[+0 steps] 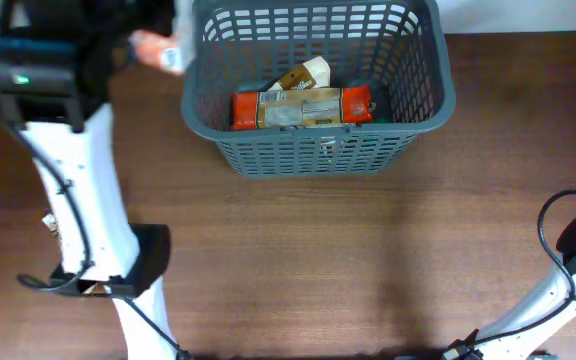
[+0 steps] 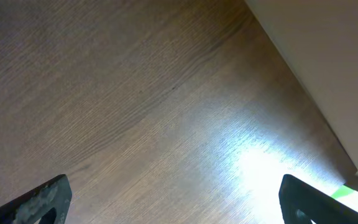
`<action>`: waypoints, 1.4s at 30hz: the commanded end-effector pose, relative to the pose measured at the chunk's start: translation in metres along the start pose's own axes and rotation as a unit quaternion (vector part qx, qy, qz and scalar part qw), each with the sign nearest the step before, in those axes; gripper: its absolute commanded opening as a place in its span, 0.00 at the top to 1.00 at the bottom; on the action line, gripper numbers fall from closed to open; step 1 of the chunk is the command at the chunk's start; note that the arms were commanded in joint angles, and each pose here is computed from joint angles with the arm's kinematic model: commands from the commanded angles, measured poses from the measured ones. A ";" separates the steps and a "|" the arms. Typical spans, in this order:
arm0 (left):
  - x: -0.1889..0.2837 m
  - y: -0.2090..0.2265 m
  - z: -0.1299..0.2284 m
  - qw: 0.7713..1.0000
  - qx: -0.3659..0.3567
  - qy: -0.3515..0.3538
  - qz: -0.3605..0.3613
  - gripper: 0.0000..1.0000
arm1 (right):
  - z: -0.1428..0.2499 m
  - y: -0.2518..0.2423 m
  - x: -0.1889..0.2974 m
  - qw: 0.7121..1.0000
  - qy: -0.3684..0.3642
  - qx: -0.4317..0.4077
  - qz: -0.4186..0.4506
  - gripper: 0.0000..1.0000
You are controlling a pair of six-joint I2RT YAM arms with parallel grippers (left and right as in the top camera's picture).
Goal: Pack container
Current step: 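Lift the tissue box with the left gripper and carry it over the basket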
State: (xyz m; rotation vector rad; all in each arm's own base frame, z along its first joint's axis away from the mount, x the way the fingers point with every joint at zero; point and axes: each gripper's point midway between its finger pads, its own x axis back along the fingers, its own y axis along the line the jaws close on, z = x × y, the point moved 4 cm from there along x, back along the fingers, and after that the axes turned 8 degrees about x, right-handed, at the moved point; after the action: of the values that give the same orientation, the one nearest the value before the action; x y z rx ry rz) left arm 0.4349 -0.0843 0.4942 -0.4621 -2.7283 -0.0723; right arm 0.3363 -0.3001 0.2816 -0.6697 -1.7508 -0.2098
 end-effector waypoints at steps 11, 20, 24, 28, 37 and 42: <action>-0.020 -0.128 -0.001 0.944 -0.276 -0.047 0.174 0.98 | 0.001 -0.002 0.001 1.000 0.000 -0.009 0.000 0.01; -0.074 -0.144 0.045 0.923 -0.319 0.017 0.215 0.98 | 0.001 -0.002 0.001 1.000 0.000 -0.009 0.000 0.01; -0.102 -0.137 0.066 0.926 -0.319 0.049 0.194 0.98 | 0.001 -0.002 0.001 1.000 0.000 -0.009 0.000 0.01; -0.124 -0.130 0.087 0.928 -0.321 0.079 0.174 0.98 | 0.001 -0.002 0.001 1.000 0.000 -0.009 0.000 0.01; -0.159 -0.124 0.143 0.921 -0.312 0.143 0.184 0.98 | 0.001 -0.002 0.001 1.000 0.000 -0.009 0.000 0.01; -0.173 -0.108 0.180 0.917 -0.298 0.189 0.185 0.98 | 0.001 -0.002 0.001 1.000 0.000 -0.009 0.000 0.01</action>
State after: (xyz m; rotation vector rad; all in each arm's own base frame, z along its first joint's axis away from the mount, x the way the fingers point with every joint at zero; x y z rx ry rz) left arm 0.4834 -0.2336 0.2749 -1.0249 -2.1705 -0.8105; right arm 0.3364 -0.3001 0.2816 -0.6702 -1.7512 -0.2100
